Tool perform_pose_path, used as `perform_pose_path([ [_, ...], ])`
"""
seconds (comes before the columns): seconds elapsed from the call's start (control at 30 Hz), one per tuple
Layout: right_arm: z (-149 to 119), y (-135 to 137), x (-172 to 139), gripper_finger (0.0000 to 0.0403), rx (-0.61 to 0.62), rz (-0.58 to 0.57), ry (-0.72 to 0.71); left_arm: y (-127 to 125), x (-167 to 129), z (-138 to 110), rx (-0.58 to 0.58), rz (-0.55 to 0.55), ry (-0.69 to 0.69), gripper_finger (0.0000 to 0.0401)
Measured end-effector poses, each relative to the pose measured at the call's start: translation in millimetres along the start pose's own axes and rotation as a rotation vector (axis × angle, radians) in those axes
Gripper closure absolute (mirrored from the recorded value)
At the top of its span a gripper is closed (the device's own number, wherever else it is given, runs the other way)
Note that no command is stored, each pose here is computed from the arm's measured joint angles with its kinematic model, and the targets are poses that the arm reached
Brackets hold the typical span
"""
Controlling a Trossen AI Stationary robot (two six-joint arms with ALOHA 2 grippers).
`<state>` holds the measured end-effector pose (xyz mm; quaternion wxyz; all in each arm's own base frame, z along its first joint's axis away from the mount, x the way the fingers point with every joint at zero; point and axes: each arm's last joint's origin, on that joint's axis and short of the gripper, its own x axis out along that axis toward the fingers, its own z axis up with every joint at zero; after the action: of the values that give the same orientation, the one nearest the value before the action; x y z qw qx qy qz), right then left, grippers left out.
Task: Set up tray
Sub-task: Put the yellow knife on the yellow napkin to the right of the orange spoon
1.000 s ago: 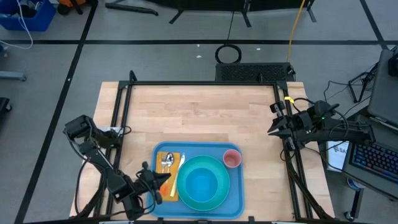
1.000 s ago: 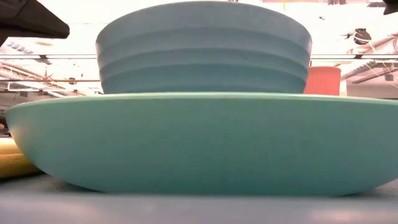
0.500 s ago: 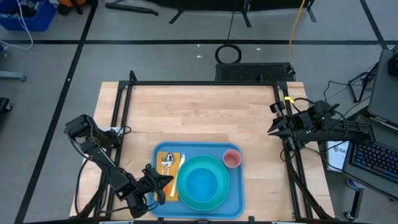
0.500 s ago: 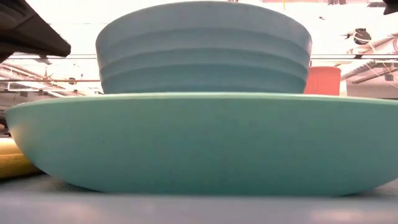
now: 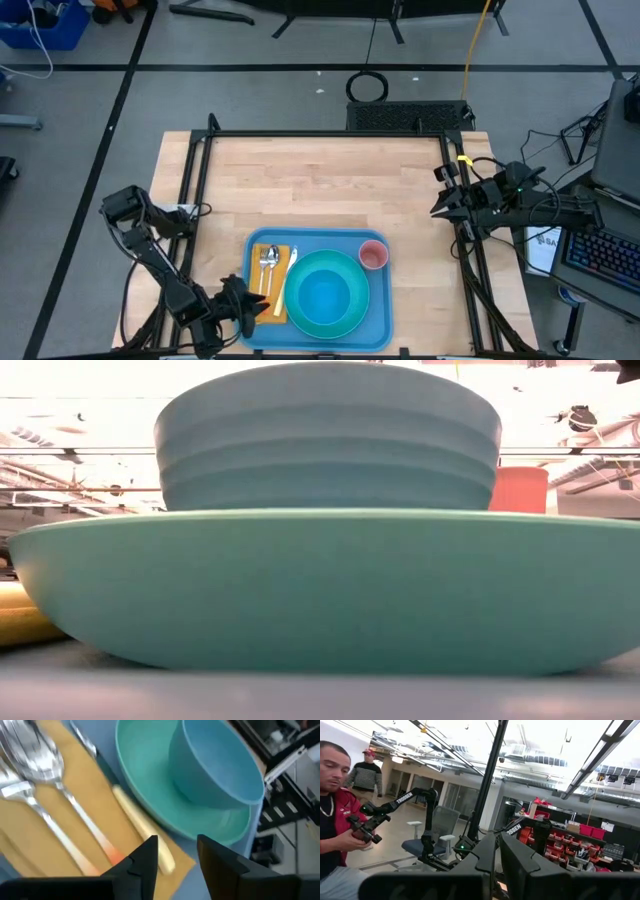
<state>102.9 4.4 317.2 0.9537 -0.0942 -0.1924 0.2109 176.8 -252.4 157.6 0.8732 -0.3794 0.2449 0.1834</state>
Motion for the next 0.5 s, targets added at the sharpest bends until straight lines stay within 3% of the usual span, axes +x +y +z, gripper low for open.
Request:
perform_pose_path([
  [0.5, 0.0, 0.0, 0.0, 0.0384, 0.000, 0.000, 0.000, 0.6, 13.4, 5.7, -0.020, 0.065, 0.180, 0.0258],
])
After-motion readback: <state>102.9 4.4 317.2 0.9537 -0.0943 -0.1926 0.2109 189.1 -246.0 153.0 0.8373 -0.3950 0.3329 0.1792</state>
